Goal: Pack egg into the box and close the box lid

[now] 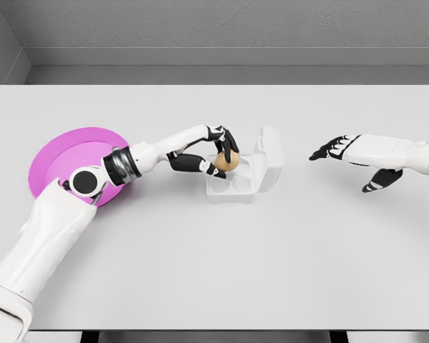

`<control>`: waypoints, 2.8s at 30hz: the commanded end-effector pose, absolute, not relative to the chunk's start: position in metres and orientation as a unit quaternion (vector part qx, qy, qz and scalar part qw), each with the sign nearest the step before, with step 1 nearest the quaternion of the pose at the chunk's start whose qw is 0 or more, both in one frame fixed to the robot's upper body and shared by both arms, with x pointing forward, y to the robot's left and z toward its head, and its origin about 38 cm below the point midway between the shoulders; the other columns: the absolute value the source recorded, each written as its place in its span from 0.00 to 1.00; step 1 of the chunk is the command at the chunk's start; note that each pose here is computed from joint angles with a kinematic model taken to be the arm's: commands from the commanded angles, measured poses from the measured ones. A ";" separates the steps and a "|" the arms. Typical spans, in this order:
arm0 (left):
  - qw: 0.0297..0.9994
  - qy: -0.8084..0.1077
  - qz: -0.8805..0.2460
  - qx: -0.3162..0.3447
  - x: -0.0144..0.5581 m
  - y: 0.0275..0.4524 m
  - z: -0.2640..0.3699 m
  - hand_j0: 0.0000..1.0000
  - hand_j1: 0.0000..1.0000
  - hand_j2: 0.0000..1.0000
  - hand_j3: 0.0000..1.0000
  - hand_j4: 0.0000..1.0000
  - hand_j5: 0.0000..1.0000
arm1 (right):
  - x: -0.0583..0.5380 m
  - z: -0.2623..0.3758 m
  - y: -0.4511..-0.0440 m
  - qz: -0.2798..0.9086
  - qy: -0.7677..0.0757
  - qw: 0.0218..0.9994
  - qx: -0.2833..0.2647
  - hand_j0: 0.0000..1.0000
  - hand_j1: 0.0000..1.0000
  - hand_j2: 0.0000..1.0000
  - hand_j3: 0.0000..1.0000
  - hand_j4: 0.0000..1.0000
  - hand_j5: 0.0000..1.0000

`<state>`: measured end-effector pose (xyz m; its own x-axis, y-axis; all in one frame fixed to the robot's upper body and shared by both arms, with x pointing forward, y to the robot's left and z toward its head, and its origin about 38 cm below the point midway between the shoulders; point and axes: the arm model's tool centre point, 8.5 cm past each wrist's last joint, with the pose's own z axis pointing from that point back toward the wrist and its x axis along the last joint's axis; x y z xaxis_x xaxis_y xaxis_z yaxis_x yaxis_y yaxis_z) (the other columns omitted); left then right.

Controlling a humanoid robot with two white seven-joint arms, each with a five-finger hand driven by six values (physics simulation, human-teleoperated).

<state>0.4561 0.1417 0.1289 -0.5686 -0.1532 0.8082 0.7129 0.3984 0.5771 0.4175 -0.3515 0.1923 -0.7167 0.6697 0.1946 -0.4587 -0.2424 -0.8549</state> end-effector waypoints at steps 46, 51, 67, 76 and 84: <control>0.467 -0.710 -0.478 -0.220 0.456 0.143 0.101 0.30 0.30 0.30 0.30 0.30 0.30 | 0.417 0.193 -0.352 0.779 -0.500 0.363 -0.106 1.00 1.00 1.00 1.00 1.00 1.00; 0.468 -0.710 -0.478 -0.221 0.455 0.143 0.099 0.30 0.30 0.30 0.30 0.30 0.30 | 0.417 0.193 -0.352 0.780 -0.499 0.363 -0.106 1.00 1.00 1.00 1.00 1.00 1.00; 0.471 -0.708 -0.476 -0.222 0.454 0.143 0.096 0.31 0.31 0.31 0.31 0.31 0.31 | 0.418 0.194 -0.352 0.780 -0.499 0.362 -0.106 1.00 1.00 1.00 1.00 1.00 1.00; 0.471 -0.709 -0.475 -0.224 0.452 0.145 0.096 0.31 0.31 0.31 0.31 0.31 0.31 | 0.418 0.193 -0.353 0.779 -0.499 0.364 -0.106 1.00 1.00 1.00 1.00 1.00 1.00; 0.475 -0.707 -0.474 -0.225 0.449 0.147 0.092 0.33 0.33 0.33 0.33 0.33 0.33 | 0.418 0.192 -0.350 0.779 -0.501 0.362 -0.104 1.00 1.00 1.00 1.00 1.00 1.00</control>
